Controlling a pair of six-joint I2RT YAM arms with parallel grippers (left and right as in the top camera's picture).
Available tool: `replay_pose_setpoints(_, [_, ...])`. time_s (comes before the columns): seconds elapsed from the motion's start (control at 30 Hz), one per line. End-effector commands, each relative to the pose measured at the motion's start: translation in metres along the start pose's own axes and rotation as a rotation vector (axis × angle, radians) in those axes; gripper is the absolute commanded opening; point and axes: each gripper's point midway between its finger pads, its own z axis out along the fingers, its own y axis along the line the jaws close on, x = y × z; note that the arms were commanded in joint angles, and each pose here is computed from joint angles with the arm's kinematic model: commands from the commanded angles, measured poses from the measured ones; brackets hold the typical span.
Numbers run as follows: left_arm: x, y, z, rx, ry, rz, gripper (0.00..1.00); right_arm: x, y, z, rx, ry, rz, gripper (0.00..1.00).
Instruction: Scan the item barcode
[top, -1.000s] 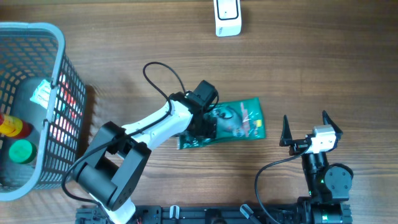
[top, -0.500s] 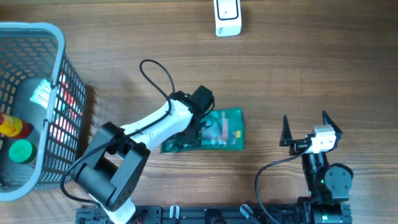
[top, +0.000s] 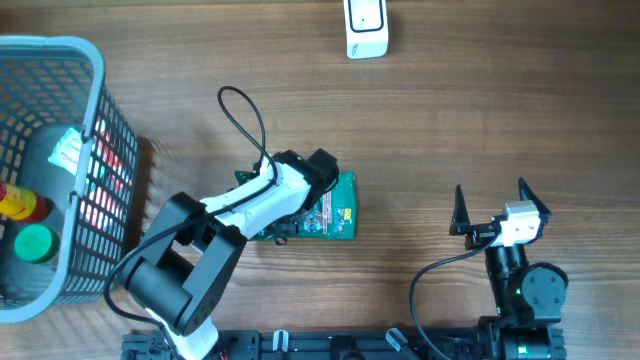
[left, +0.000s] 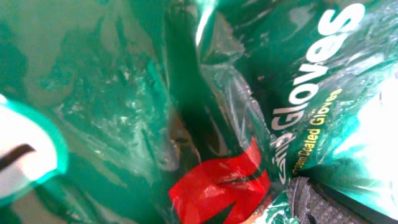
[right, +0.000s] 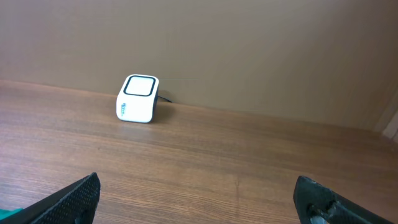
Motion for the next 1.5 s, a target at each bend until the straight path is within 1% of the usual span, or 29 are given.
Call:
replay_pose_setpoints(0.0, [0.01, -0.004, 0.02, -0.041, 0.053, -0.007, 1.0, -0.002, 0.0, -0.001, 0.005, -0.012, -0.011, 1.0])
replay_pose_setpoints(0.2, [-0.014, -0.008, -0.004, -0.007, 0.013, -0.032, 1.0, -0.003, 0.0, -0.001, 0.005, -0.012, -0.011, 1.0])
replay_pose_setpoints(0.33, [-0.029, -0.021, -0.025, 0.049, -0.025, -0.03, 1.0, -0.002, -0.001, -0.001, 0.006, -0.012, -0.011, 1.0])
replay_pose_setpoints(0.5, [-0.027, -0.037, -0.051, 0.118, -0.011, 0.003, 1.0, -0.002, -0.001, -0.001, 0.006, -0.012, -0.01, 1.0])
replay_pose_setpoints(0.67, [-0.026, -0.048, -0.067, 0.173, 0.0, 0.016, 1.0, -0.002, -0.001, -0.001, 0.006, -0.012, -0.011, 1.0])
replay_pose_setpoints(0.73, [-0.021, -0.056, -0.071, 0.225, 0.034, 0.017, 1.0, -0.002, 0.0, -0.001, 0.005, -0.012, -0.011, 1.0])
replay_pose_setpoints(0.77, [-0.017, -0.062, -0.073, 0.261, 0.058, 0.044, 1.0, -0.003, -0.001, -0.001, 0.006, -0.012, -0.011, 1.0])
replay_pose_setpoints(0.9, [0.011, -0.088, -0.086, 0.448, 0.177, 0.241, 1.0, -0.003, 0.0, -0.001, 0.005, -0.012, -0.011, 1.0])
replay_pose_setpoints(1.03, [0.039, -0.11, -0.11, 0.644, 0.334, 0.256, 1.0, -0.002, -0.001, -0.001, 0.006, -0.012, -0.011, 0.99])
replay_pose_setpoints(1.1, [0.048, -0.11, -0.115, 0.667, 0.386, 0.261, 1.0, -0.002, -0.001, -0.001, 0.006, -0.012, -0.011, 1.0])
replay_pose_setpoints(1.27, [0.064, -0.096, -0.114, 0.618, 0.464, 0.266, 1.0, -0.002, 0.0, -0.001, 0.005, -0.012, -0.011, 1.0])
replay_pose_setpoints(1.47, [0.06, -0.1, -0.114, 0.632, 0.443, 0.264, 1.0, -0.002, -0.001, -0.001, 0.006, -0.012, -0.011, 1.0])
